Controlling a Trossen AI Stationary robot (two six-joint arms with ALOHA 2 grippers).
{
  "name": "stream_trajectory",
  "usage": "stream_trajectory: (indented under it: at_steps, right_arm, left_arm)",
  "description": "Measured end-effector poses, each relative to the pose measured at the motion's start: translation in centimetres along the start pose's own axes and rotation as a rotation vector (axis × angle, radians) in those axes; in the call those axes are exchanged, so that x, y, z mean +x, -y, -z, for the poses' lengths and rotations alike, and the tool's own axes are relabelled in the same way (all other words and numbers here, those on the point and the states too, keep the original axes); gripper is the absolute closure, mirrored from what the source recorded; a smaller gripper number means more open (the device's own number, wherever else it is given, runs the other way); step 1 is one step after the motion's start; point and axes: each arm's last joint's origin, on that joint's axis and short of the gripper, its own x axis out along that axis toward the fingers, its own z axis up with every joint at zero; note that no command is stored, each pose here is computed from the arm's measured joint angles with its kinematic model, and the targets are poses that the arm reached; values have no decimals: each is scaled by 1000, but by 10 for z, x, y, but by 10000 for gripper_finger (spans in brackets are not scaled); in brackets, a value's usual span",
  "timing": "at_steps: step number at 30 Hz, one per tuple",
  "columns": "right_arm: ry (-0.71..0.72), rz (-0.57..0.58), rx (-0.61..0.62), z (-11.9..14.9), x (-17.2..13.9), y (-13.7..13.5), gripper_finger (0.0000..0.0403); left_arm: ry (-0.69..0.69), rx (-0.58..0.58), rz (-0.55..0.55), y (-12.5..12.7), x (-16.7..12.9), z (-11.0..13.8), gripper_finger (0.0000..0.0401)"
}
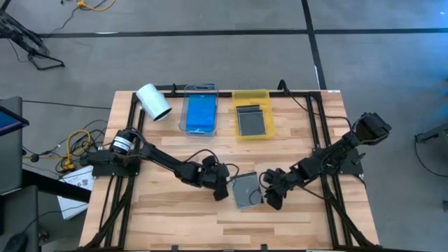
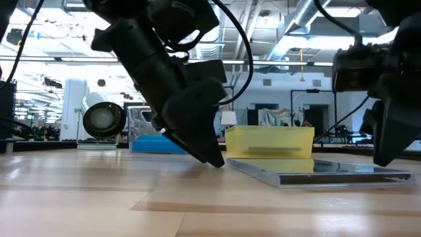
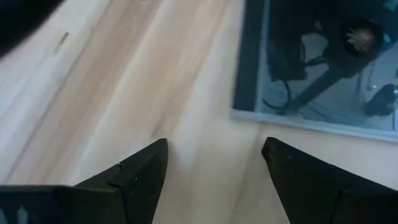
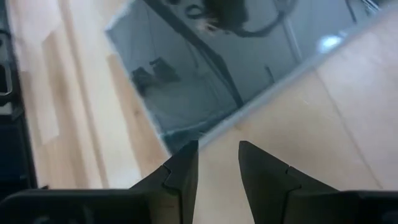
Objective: Pick & place jewel cases by type
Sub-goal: Put the black CD case into the yellow bin
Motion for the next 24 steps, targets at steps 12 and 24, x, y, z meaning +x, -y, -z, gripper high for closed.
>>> stream_trajectory:
  at_steps: [12, 24]
  right_arm:
    - [21, -101, 30, 2, 9, -12, 294]
    - [-17, -267, -13, -12, 57, -39, 295]
  left_arm:
    - [45, -120, -43, 1, 0, -1, 136]
    - [34, -133, -52, -15, 5, -10, 136]
